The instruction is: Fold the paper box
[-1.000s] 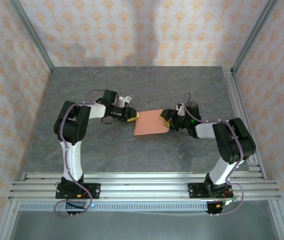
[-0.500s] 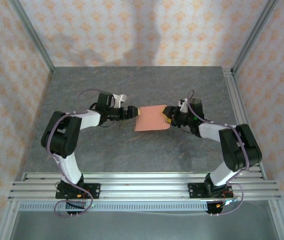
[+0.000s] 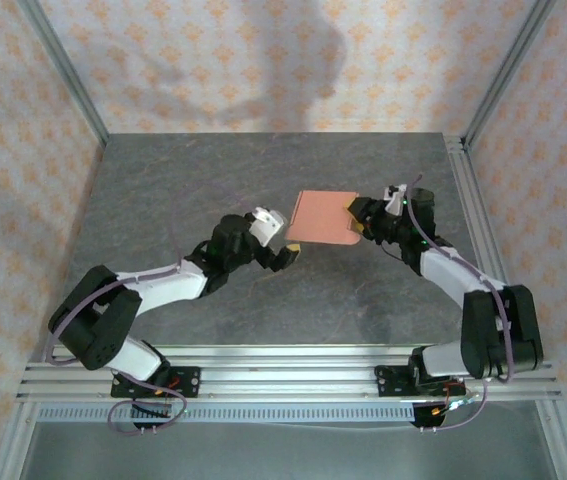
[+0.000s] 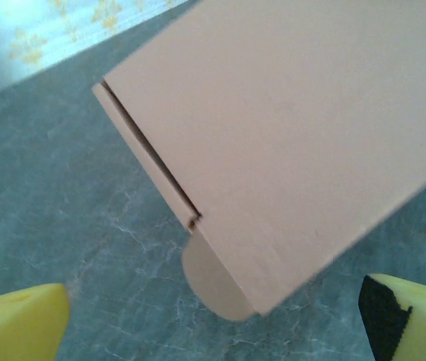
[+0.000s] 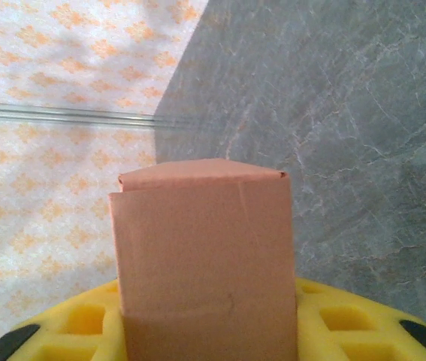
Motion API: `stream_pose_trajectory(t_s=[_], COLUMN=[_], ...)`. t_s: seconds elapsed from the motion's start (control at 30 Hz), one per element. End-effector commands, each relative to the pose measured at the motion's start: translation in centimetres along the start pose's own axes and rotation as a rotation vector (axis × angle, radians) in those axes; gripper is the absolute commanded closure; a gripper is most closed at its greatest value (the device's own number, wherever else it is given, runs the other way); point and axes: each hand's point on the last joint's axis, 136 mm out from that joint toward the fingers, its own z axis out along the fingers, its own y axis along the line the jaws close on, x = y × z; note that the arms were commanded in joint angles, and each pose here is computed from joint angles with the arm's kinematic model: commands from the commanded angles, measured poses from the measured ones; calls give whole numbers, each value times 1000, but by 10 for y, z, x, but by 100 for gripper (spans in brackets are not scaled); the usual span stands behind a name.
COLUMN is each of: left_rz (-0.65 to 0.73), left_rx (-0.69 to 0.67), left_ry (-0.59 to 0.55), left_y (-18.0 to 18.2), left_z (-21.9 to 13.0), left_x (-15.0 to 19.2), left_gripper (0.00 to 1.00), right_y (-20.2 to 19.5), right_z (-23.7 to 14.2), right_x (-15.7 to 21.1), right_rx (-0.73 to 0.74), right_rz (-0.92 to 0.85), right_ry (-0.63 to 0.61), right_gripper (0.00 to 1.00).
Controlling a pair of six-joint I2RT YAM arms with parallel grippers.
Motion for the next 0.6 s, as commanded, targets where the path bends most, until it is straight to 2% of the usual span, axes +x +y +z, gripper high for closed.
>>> stream_pose_trajectory(t_s=[0.0, 0.1, 0.27, 0.57], left_rz=[280, 415, 643, 708], left_rx=[-151, -176, -199, -218], left_ry=[-63, -135, -148, -231], left_y=[14, 3, -13, -15], left_z=[-9, -17, -24, -27], left_x=[-21, -32, -36, -55], left_gripper=[0, 0, 0, 4], right_y=[26, 36, 46, 33], right_z=[-14, -22, -30, -41], right_x=[-8, -7, 2, 32], right_rx=[-43, -110, -184, -151], right_rz=[13, 82, 178, 291], right_ry=[-23, -9, 46, 122], right_gripper=[59, 59, 59, 62])
